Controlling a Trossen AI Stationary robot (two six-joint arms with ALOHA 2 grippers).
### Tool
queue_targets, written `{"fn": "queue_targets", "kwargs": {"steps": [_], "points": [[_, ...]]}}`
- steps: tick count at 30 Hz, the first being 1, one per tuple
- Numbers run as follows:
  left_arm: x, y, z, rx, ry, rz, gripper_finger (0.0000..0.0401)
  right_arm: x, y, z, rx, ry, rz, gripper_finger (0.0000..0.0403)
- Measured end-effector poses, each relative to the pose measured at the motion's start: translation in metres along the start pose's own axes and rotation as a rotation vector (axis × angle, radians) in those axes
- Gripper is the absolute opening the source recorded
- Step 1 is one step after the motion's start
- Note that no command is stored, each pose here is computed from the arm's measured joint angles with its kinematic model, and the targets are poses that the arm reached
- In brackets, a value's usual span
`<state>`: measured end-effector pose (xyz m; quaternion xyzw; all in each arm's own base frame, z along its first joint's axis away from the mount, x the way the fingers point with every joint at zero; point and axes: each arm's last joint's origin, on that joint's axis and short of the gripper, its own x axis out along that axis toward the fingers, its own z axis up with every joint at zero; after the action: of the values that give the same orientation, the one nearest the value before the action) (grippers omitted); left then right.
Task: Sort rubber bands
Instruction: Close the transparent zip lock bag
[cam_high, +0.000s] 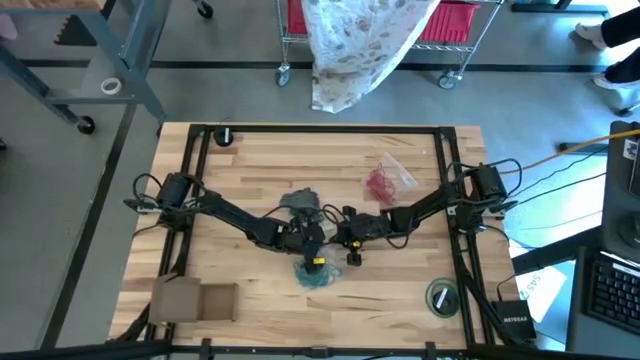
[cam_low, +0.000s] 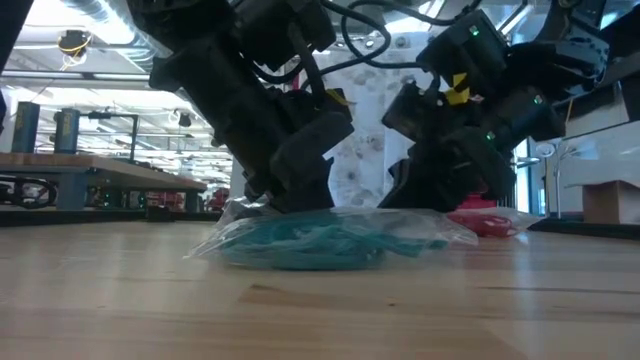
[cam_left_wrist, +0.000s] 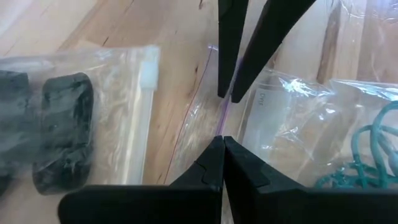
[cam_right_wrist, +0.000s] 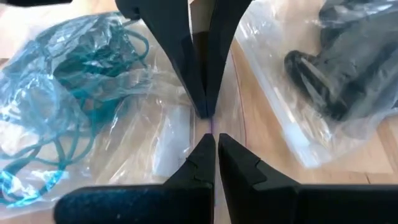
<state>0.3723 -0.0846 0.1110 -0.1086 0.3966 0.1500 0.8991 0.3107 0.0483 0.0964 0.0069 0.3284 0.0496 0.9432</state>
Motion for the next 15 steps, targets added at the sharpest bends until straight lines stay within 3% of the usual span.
{"fn": "queue_targets", "kwargs": {"steps": [15], "points": [[0.0002, 0.0002, 0.0005, 0.001, -0.003, 0.0, 0.0001, 0.0066, -0.0005, -0.0081, 0.002, 0.033, -0.01, 0.0014]]}}
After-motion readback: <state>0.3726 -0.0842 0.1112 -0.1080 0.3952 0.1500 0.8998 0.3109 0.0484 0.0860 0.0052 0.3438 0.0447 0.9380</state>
